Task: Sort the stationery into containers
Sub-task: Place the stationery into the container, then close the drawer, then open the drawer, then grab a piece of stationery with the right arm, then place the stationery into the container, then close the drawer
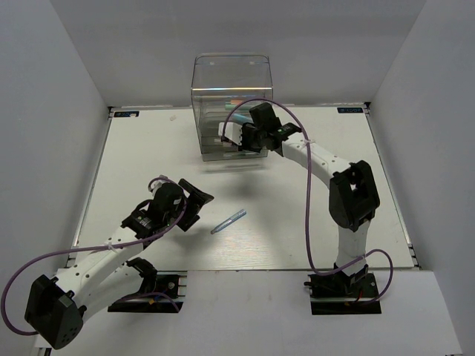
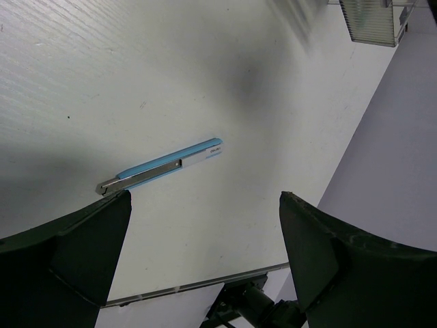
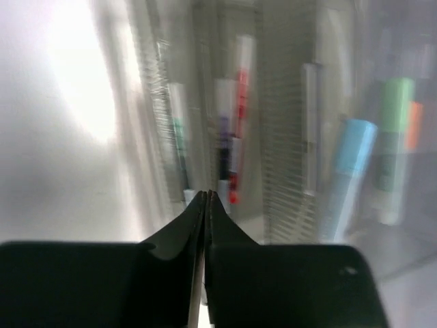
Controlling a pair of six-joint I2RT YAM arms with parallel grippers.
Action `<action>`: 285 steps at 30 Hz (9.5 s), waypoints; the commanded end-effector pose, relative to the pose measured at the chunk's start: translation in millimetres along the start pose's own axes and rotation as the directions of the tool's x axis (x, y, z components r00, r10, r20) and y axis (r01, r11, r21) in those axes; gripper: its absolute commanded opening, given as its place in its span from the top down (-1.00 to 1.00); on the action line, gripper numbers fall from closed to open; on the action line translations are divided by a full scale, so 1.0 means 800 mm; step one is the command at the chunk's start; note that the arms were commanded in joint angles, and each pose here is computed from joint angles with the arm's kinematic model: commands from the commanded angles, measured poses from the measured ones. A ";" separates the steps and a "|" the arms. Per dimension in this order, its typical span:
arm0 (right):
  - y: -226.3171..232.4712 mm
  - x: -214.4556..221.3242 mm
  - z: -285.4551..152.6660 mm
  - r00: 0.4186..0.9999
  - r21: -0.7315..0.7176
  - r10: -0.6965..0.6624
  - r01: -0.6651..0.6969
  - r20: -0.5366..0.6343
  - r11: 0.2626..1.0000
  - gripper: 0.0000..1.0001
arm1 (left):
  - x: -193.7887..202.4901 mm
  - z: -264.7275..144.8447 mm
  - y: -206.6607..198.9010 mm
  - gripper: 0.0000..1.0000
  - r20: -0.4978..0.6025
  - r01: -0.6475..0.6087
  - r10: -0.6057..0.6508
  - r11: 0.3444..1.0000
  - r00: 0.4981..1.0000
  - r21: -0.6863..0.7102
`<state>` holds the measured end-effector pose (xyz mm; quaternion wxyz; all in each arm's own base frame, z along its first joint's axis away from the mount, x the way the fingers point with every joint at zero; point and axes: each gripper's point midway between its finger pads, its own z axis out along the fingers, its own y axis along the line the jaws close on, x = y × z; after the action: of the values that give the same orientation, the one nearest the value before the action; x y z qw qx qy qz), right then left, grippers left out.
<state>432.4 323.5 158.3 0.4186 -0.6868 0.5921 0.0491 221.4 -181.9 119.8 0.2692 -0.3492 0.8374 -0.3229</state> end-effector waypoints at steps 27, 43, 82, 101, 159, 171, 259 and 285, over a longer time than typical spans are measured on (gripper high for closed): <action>-0.035 0.007 0.061 0.998 0.154 0.064 -0.063 -0.001 0.986 1.00 | -0.011 0.001 -0.026 -0.98 0.035 0.007 -0.009 0.997 0.999 0.072; -0.067 0.032 0.068 0.997 0.299 0.055 -0.035 -0.059 0.954 1.00 | -0.047 0.030 -0.068 -0.87 0.183 0.009 -0.040 0.986 0.982 0.167; 0.108 0.153 -0.113 0.831 0.159 0.555 -0.553 0.029 0.818 0.73 | -0.102 0.297 -0.171 0.00 0.281 0.094 -0.213 0.918 0.936 0.385; 0.096 0.167 -0.103 0.828 0.147 0.560 -0.556 0.012 0.818 0.73 | -0.132 0.327 -0.157 0.20 0.334 0.107 -0.244 0.918 0.910 0.381; 0.239 0.027 -0.069 0.959 -0.532 0.054 0.107 0.277 0.840 -0.68 | -0.034 0.145 -0.067 -0.59 0.119 -0.201 0.183 0.966 0.976 0.163; 0.319 -0.021 -0.008 0.959 -0.629 -0.110 0.255 0.260 0.734 -0.48 | -0.056 0.002 0.010 -0.63 0.215 -0.165 0.157 0.986 0.964 0.020; -0.008 -0.018 0.041 0.999 0.002 -0.028 0.028 0.041 1.000 1.00 | -0.044 -0.025 0.043 -0.66 0.199 -0.097 0.089 0.995 0.976 0.029; 0.029 0.028 0.102 0.998 -0.135 -0.033 0.026 -0.048 0.990 1.00 | -0.045 -0.022 0.047 -0.66 0.198 -0.088 0.086 0.996 0.976 0.002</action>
<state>431.9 352.2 64.4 0.3245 -0.7406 0.5812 0.0919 213.8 -126.5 107.7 0.3622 -0.3410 0.8224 -0.2761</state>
